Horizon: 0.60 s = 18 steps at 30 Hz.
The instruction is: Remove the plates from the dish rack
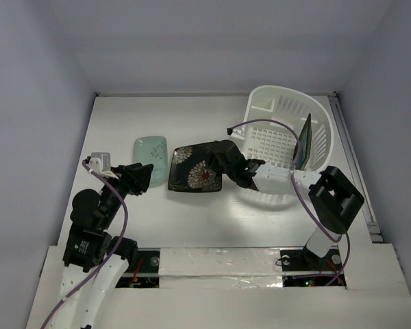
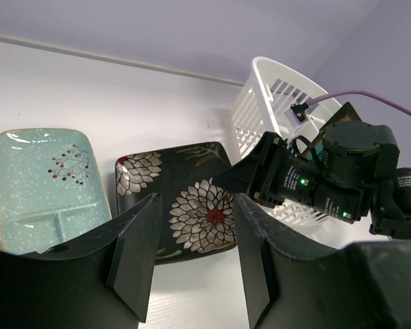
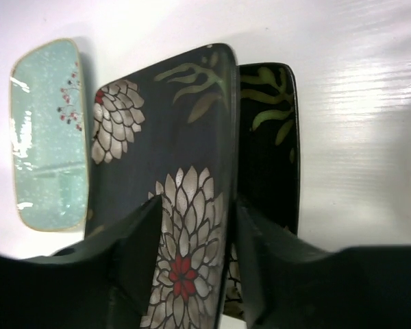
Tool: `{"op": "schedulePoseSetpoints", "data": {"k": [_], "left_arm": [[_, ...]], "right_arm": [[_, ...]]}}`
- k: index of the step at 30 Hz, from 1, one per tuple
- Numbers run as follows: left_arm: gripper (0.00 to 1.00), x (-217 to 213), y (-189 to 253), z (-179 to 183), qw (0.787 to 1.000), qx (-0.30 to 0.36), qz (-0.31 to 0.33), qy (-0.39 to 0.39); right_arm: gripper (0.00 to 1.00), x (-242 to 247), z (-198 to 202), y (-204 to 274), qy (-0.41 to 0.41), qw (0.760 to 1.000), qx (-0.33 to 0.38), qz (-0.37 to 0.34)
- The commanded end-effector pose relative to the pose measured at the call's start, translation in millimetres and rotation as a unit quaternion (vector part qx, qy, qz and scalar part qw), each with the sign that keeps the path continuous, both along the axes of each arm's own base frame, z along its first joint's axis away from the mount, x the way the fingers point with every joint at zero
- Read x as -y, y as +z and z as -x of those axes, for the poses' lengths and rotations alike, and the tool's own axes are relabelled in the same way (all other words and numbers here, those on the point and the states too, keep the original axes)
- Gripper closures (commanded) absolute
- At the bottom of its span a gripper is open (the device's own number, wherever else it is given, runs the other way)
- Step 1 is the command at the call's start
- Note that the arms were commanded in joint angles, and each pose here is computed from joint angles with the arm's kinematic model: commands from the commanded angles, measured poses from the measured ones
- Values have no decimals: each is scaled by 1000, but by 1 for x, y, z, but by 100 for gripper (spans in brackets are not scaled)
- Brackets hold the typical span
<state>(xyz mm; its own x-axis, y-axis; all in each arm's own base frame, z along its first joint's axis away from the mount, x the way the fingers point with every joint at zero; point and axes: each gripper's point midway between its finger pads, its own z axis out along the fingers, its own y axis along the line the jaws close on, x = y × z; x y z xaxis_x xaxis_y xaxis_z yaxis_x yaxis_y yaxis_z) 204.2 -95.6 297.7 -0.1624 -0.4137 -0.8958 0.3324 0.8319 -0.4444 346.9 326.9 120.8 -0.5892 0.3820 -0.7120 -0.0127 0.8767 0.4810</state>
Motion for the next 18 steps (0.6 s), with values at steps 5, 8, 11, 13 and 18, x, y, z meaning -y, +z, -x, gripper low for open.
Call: {"op": "schedulePoseSetpoints", "data": {"k": [5,8,11,13,18], "left_arm": [[57,0,10,-2,1000,22,7,1],[57,0,10,-2,1000,22,7,2],[57,0,10,-2,1000,22,7,2],[57,0,10,-2,1000,23,7,2],[57,0,10,-1,1000,23,7,1]], "right_arm": [[43,1,-14,-1,-17,999,11,26],[42,3,-12,-13,-13,999,-4,47],[42,2,-13,-20,-10,998,-10,57],[39,3,-14,-22,-11,998,-11,63],[31,6,-15,-26,-14,996,-13,82]]}}
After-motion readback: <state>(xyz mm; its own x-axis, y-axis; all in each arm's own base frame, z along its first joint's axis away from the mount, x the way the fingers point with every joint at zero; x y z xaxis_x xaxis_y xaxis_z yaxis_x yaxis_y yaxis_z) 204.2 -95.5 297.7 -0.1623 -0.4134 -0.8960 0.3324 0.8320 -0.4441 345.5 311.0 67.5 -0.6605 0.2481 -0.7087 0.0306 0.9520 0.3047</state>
